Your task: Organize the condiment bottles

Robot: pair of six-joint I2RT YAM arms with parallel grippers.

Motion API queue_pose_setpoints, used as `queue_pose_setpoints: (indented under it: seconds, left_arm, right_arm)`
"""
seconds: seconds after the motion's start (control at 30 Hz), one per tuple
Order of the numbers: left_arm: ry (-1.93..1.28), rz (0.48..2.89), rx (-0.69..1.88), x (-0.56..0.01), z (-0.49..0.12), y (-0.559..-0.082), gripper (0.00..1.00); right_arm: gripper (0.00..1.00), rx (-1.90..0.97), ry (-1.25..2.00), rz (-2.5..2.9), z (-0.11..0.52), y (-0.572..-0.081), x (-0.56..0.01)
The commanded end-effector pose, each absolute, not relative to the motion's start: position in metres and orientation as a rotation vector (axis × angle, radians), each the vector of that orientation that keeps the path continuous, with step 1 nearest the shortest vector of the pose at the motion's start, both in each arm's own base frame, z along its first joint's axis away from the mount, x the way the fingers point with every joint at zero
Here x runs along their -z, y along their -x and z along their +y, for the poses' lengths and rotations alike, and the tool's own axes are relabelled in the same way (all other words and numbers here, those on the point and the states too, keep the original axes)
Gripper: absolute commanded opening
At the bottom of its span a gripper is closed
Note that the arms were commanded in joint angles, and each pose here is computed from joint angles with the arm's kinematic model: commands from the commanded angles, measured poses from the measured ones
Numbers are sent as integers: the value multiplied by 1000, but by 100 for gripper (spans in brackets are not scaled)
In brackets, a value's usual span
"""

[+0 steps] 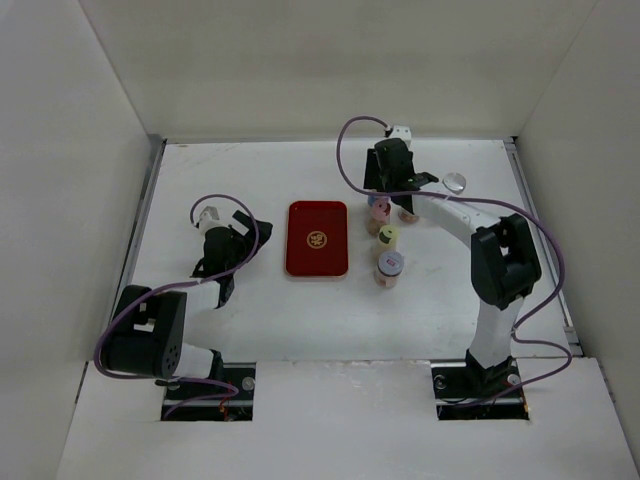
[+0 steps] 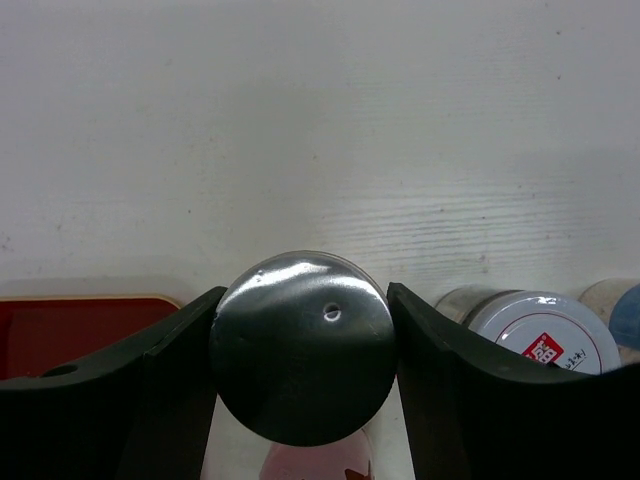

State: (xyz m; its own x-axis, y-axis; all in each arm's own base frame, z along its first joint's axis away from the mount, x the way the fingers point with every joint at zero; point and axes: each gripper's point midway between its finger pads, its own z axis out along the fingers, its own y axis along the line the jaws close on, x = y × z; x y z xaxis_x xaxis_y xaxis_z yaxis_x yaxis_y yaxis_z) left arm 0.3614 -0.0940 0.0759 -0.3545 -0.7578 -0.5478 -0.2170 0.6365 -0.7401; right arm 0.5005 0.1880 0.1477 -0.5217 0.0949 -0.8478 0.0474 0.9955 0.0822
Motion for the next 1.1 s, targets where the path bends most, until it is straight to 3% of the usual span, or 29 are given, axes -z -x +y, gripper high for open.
queue_pose_setpoints:
  seconds: [0.0, 0.37, 0.77, 1.07]
  left_arm:
    - [754, 1850, 728, -85, -95, -367, 100]
    - [755, 1848, 730, -85, -95, -366, 100]
    - [762, 1850, 733, -84, -95, -366, 100]
    - [768, 1854, 733, -82, -95, -366, 100]
  right_arm:
    - [50, -116, -119, 2026, 192, -510, -186]
    - [44, -251, -141, 1702, 210, -504, -302]
    - [45, -507, 113, 1771, 345, -465, -283]
    - [46, -517, 196, 1796, 393, -468, -258]
